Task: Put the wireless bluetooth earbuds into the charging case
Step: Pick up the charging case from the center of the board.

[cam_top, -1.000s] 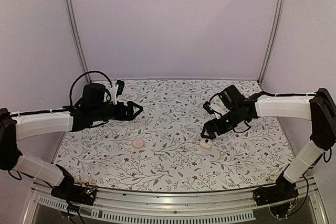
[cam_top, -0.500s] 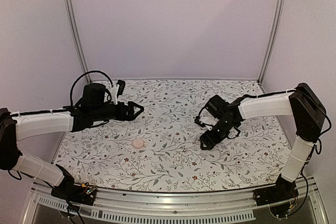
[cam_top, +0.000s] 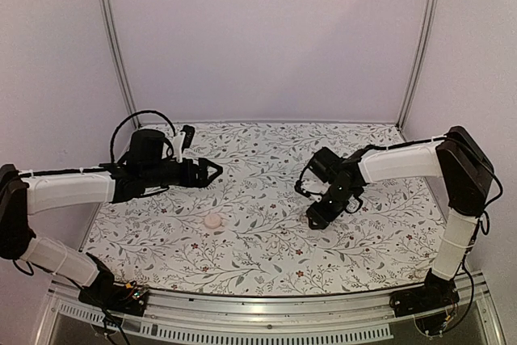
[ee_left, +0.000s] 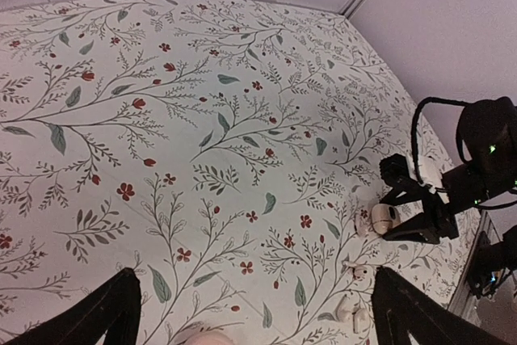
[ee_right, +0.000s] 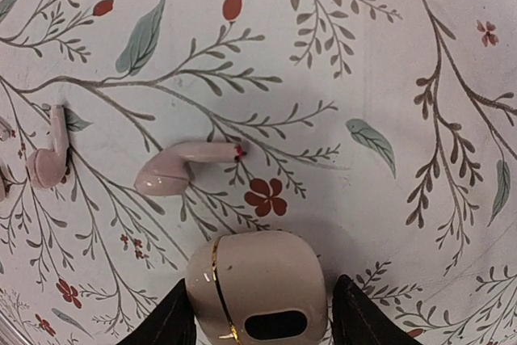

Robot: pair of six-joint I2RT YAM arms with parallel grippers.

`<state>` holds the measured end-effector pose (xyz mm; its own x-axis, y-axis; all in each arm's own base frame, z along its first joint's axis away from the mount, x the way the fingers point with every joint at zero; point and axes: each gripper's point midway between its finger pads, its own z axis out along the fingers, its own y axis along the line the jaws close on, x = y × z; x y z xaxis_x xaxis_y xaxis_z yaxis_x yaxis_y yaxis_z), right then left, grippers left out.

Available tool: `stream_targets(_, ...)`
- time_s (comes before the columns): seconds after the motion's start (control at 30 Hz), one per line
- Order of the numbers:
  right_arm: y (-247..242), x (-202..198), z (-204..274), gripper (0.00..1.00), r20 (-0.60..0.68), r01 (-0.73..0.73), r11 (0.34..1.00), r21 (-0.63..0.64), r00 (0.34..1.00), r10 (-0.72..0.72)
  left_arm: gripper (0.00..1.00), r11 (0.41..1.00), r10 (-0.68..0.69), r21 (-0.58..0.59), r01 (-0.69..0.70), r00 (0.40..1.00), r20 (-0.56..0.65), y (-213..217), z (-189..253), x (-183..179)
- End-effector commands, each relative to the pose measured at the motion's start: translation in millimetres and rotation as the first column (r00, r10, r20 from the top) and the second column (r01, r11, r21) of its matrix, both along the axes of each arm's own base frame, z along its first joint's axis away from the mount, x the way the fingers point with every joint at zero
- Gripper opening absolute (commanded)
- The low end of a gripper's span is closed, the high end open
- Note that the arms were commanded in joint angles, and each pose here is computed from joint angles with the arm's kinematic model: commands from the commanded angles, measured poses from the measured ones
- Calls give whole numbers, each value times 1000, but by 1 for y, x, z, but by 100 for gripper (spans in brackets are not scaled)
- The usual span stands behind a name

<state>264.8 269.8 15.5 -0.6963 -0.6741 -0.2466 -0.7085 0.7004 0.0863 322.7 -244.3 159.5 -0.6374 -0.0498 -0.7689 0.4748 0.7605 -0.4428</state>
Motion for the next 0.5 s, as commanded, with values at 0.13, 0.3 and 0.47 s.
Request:
stream_targets(0.13,0,-3,-6,53,23,-30,996,-87,999,32,100,1000,-29,-10,29,999,31,-9,10,0)
stream_targets(0.3,7,2,6,45,49,-22,998,-54,999,25,100,1000,-25,-10,26,998,61,-9,15,-1)
stream_targets(0.47,17,12,22,40,92,-7,1000,1,996,6,100,1000,2,-25,1,993,119,-6,27,-3)
